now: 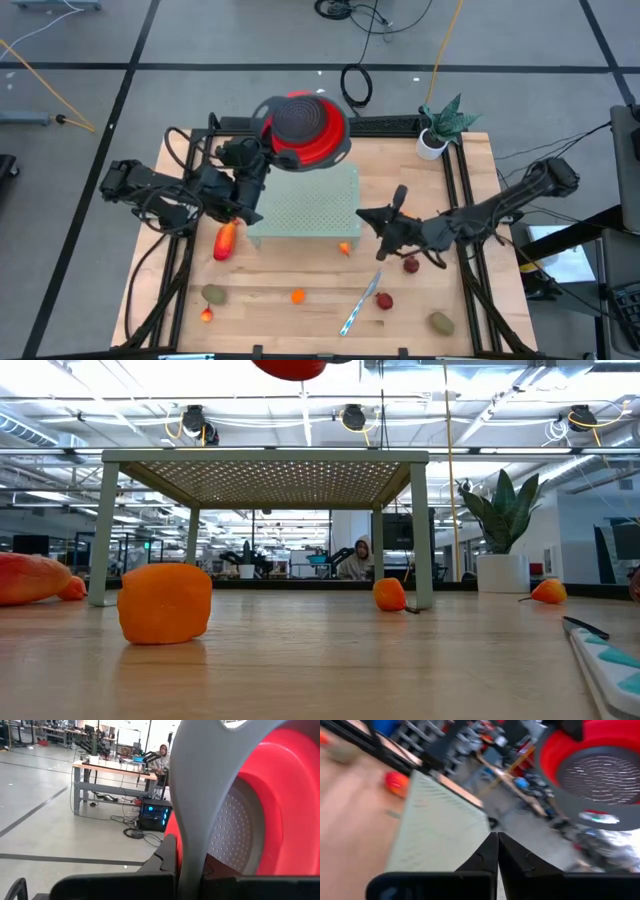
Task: Pick & Place Fruit
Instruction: Put the red strainer bowl on the shelf
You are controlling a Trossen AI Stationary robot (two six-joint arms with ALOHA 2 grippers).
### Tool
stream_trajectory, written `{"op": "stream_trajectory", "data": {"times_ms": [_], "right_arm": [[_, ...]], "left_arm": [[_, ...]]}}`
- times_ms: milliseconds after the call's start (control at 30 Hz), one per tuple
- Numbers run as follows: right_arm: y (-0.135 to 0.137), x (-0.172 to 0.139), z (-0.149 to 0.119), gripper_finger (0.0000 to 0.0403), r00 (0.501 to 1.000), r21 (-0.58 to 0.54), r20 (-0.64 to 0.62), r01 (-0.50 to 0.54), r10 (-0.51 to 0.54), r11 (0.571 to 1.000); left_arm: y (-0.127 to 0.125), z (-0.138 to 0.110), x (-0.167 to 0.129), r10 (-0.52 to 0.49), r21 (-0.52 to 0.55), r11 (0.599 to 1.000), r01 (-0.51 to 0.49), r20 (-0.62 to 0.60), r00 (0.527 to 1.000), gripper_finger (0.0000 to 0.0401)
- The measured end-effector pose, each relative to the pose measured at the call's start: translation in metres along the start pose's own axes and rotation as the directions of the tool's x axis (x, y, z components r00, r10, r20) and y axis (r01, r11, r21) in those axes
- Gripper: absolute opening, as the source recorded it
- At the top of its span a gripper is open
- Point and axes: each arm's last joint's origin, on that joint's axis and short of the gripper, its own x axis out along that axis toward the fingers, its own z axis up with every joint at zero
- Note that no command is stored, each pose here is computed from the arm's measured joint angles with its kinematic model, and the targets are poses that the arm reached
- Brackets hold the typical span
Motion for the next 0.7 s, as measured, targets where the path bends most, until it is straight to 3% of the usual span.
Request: {"op": "stream_trajectory", "data": {"times_ms": [133,333,600,700], "right_arm": [[-0.012,-0.002,-0.006,0.0001,0.987,0.088,0.057,-0.155,0.15,0.984],[-0.03,-0.008,-0.017,0.0,0.918,0.202,0.13,-0.394,0.375,0.897],[-0.046,-0.026,-0.033,0.0,0.816,0.287,0.133,-0.576,0.563,0.766],[-0.051,-0.035,-0.038,0.0,0.795,0.301,0.116,-0.6,0.596,0.742]], "left_arm": [[0.0,-0.001,0.004,0.012,0.015,1.0,-0.012,0.004,1.0,0.0],[-0.004,-0.008,0.011,0.035,0.077,0.996,-0.035,0.011,0.999,0.0],[-0.004,-0.011,0.021,0.063,0.11,0.992,-0.065,0.019,0.998,0.0],[-0.004,-0.012,0.022,0.067,0.138,0.988,-0.069,0.021,0.998,0.0]]}}
